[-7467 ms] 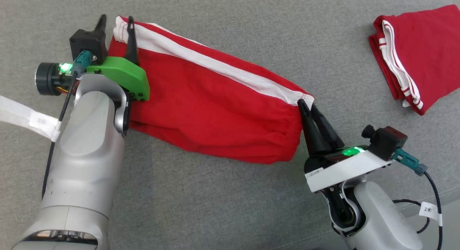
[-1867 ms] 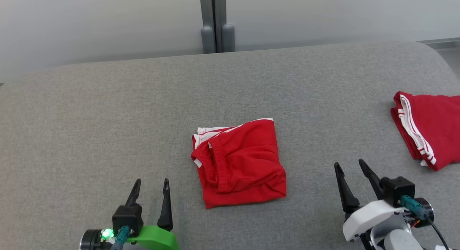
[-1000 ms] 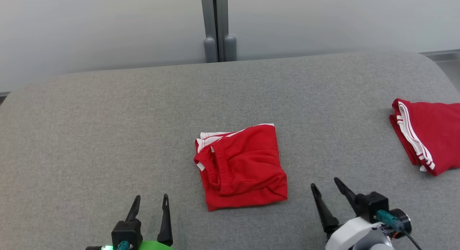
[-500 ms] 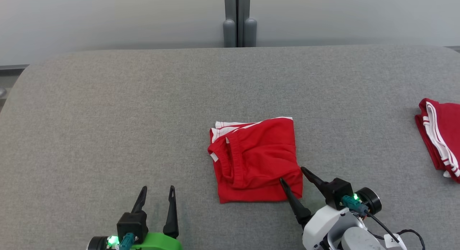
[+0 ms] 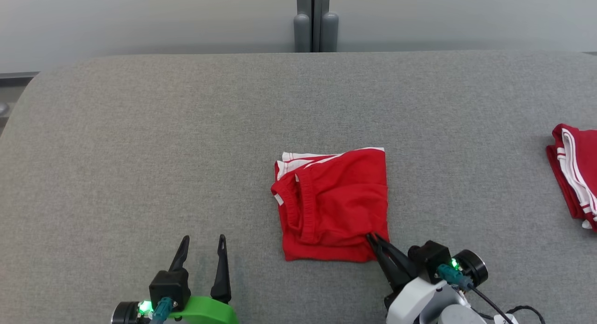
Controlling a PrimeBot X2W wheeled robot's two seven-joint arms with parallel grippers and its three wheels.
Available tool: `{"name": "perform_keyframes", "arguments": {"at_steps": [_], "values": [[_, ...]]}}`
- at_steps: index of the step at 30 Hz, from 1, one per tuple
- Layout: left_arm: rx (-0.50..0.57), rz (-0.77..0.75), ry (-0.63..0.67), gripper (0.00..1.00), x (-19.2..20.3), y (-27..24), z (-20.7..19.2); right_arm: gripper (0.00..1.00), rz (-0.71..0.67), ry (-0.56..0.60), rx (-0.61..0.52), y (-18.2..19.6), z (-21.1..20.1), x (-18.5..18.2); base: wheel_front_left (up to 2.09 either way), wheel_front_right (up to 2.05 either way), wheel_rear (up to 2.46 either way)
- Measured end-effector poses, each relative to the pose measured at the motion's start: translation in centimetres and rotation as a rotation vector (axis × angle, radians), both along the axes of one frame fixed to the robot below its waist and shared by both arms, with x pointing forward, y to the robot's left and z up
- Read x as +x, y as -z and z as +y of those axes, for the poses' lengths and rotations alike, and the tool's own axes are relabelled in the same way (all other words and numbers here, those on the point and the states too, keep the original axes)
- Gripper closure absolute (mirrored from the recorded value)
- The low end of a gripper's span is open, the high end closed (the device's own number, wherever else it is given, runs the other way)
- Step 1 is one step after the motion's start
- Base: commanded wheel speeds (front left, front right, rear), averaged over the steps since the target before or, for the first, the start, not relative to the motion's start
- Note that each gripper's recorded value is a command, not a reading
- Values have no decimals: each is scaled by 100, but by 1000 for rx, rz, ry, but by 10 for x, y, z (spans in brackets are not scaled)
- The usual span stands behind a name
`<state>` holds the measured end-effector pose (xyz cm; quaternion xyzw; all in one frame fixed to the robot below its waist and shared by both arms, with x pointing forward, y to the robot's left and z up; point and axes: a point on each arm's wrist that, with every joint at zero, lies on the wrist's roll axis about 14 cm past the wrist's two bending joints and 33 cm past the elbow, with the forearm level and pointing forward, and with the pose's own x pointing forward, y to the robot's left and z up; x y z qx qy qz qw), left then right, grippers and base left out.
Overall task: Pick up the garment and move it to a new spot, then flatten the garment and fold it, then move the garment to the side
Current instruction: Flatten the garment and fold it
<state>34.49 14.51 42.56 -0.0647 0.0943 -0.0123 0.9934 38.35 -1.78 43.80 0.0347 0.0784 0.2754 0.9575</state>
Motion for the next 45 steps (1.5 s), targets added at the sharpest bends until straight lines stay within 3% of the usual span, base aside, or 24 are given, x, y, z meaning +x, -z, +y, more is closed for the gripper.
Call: {"name": "perform_keyframes", "arguments": {"at_steps": [12, 13, 14, 15, 16, 24, 32, 39, 45], "values": [[-6, 1, 24, 0, 4, 1, -8, 100, 93, 54, -45, 33, -24, -36, 0, 0, 0], [-6, 0, 25, 0, 5, 0, -8, 82, 100, 59, -49, 35, -26, -38, 0, 0, 0], [-6, -1, 26, 0, 5, 0, -8, 51, 103, 64, -51, 37, -28, -39, 0, 0, 0], [-6, -1, 26, 0, 5, 0, -8, 12, 103, 72, -48, 36, -30, -39, 0, 0, 0], [-6, -1, 27, 0, 6, 0, -8, 0, 98, 80, -40, 34, -31, -38, 0, 0, 0], [2, -22, 19, 0, 10, -6, -5, 0, -54, 198, 77, -23, -56, -11, 0, 0, 0], [36, -65, 20, 0, 16, -18, -2, 0, -233, 404, 154, -84, -122, 14, 0, 0, 0], [77, -105, 58, 0, 16, -29, -8, 0, -256, 521, 138, -89, -163, 9, 0, 0, 0], [86, -125, 73, 0, 11, -34, -13, 0, -180, 567, 104, -62, -177, -6, 0, 0, 0]]}}
